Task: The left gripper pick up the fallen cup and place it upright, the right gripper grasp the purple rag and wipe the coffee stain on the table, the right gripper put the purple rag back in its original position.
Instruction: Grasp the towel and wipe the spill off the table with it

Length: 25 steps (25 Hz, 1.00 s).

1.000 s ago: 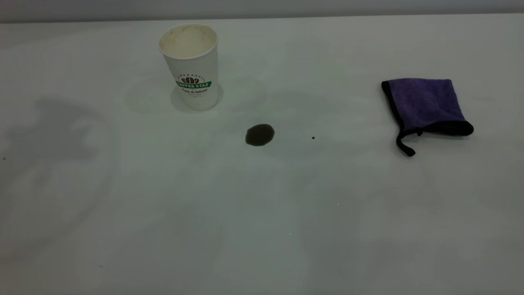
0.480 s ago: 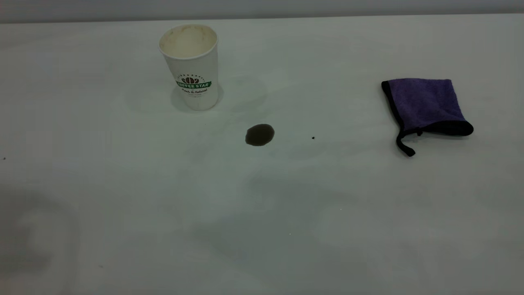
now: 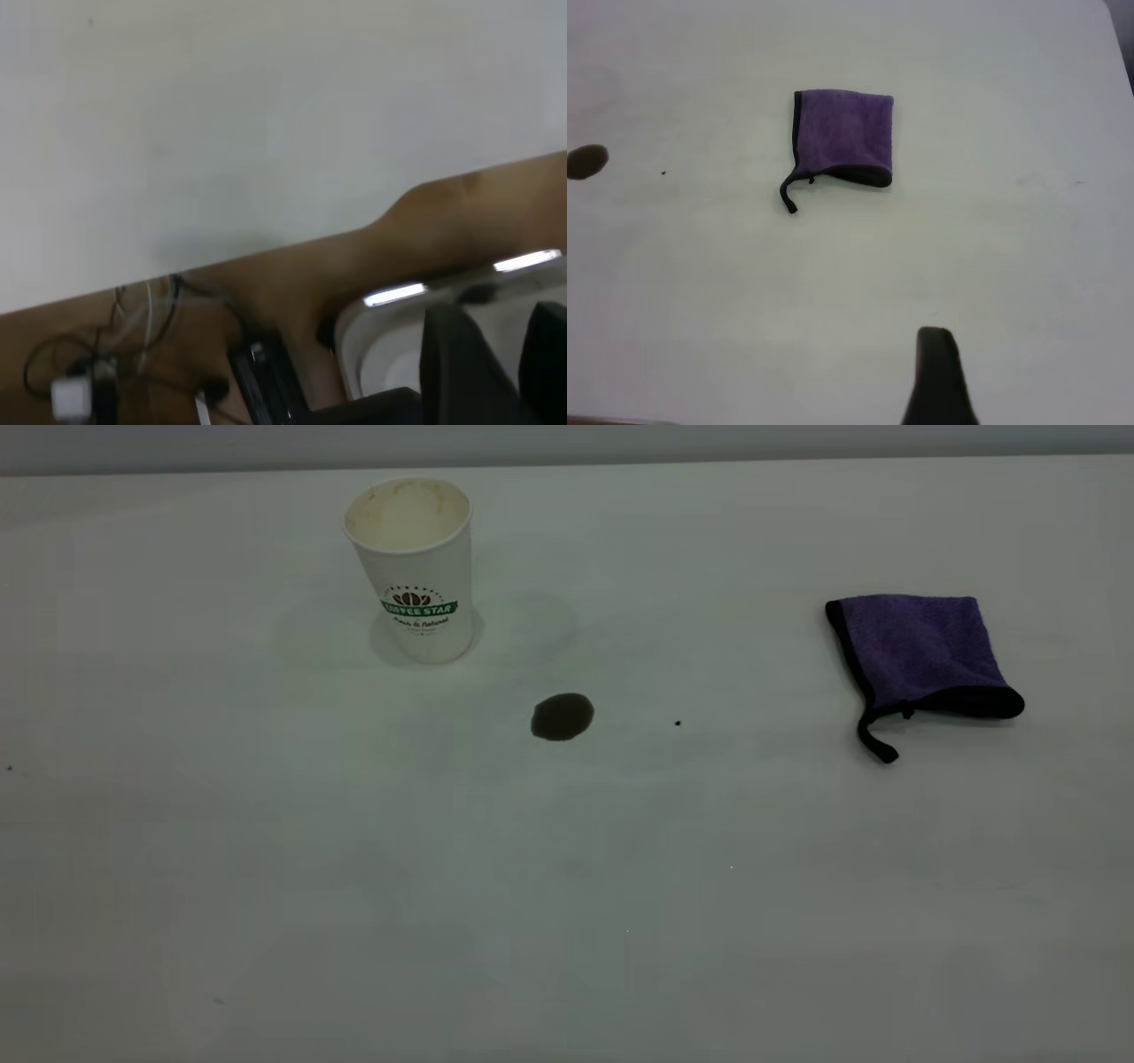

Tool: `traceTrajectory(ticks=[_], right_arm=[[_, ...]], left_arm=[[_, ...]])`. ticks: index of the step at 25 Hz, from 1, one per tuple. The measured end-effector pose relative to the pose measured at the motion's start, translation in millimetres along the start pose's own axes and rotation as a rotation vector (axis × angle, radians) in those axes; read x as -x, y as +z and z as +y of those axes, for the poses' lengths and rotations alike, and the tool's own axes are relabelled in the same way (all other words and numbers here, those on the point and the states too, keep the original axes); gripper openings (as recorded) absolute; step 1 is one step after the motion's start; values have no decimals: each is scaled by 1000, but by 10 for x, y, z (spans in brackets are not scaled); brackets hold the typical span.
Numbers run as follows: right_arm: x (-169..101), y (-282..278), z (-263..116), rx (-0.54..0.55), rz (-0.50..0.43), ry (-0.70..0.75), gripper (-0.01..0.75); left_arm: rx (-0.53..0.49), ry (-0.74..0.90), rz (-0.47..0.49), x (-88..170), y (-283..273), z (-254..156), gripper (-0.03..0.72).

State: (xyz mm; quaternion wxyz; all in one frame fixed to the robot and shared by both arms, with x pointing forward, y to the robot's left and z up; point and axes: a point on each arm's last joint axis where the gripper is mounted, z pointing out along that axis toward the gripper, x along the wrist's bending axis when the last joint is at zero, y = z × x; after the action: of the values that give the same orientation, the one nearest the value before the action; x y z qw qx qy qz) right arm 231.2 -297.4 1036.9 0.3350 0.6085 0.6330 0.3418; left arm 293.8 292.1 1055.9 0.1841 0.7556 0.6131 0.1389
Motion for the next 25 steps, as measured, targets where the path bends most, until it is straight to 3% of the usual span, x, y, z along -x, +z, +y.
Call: traceTrajectory(ticks=[9,15,25], right_arm=[[0,0,0,0,0,0,582],[0,0,0,0,0,0,582],[0,0,0,0,0,0,582]], left_arm=[[294,11,59,120,-108,-491,241],[436,-23,102,149,-157,-703,241],[434,-48,112,137,-129,-732,241]])
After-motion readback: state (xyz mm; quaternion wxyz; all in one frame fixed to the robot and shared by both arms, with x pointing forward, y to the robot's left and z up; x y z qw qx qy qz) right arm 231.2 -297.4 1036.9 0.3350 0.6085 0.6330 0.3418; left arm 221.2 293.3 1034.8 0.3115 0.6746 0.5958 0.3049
